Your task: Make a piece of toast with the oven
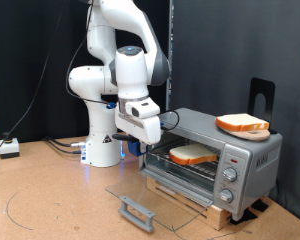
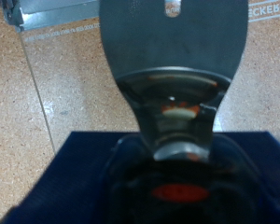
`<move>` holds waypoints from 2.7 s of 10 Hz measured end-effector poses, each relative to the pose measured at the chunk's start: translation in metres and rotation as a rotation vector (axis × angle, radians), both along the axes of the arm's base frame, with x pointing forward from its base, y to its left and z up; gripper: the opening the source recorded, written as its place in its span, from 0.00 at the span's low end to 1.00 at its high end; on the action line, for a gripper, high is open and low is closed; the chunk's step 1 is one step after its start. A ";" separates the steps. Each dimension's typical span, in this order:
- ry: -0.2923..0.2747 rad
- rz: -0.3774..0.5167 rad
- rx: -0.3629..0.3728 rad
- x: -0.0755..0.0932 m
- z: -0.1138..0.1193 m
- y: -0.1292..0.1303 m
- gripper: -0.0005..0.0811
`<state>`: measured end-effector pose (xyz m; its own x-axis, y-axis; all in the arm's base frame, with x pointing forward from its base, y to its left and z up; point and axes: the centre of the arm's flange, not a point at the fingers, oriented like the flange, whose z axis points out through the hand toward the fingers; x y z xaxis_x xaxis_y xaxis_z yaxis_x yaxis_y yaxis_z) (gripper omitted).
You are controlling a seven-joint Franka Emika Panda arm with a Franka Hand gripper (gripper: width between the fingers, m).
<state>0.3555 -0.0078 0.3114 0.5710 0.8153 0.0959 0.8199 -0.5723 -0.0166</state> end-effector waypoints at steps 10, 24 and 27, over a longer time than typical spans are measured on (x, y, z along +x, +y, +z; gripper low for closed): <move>0.050 -0.271 0.192 0.008 0.012 -0.077 0.49; 0.103 0.084 0.455 -0.026 0.085 0.007 0.49; 0.124 0.168 0.463 -0.033 0.081 0.054 0.49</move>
<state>0.3227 0.0464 0.3925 0.4653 0.7849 0.4091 0.8760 -0.3420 -0.3401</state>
